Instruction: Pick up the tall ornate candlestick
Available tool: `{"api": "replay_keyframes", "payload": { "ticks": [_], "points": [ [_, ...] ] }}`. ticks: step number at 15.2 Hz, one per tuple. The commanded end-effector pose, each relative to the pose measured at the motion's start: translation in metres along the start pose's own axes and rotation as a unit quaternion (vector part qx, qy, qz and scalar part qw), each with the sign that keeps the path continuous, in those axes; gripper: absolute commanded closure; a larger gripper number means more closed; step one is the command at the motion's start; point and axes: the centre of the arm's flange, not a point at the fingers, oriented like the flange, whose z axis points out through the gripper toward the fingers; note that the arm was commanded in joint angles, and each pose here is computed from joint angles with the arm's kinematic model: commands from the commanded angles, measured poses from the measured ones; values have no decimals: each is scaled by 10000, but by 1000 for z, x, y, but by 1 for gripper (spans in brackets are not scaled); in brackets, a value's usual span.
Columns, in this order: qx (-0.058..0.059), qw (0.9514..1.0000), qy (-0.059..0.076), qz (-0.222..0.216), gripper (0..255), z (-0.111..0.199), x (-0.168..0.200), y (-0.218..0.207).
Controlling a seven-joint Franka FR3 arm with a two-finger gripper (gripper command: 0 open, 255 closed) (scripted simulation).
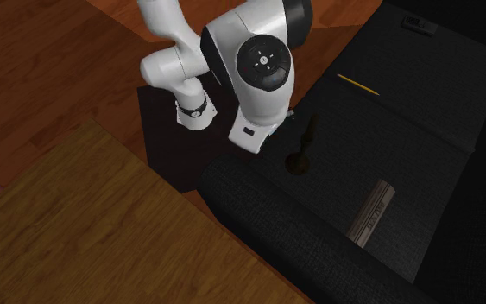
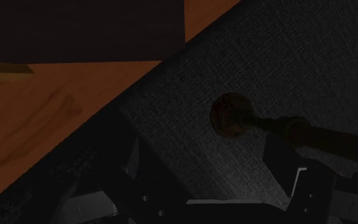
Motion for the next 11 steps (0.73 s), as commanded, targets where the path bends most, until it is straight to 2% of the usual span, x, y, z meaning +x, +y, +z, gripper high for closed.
{"api": "replay_keyframes", "payload": {
  "ticks": [1,10,11],
  "points": [
    [14,9999,-127,-62,0,12,11,-23],
    [55,9971,-678,-348,0,70,57,-123],
    [57,9969,-704,-361,0,73,59,-127]
  ]
}}
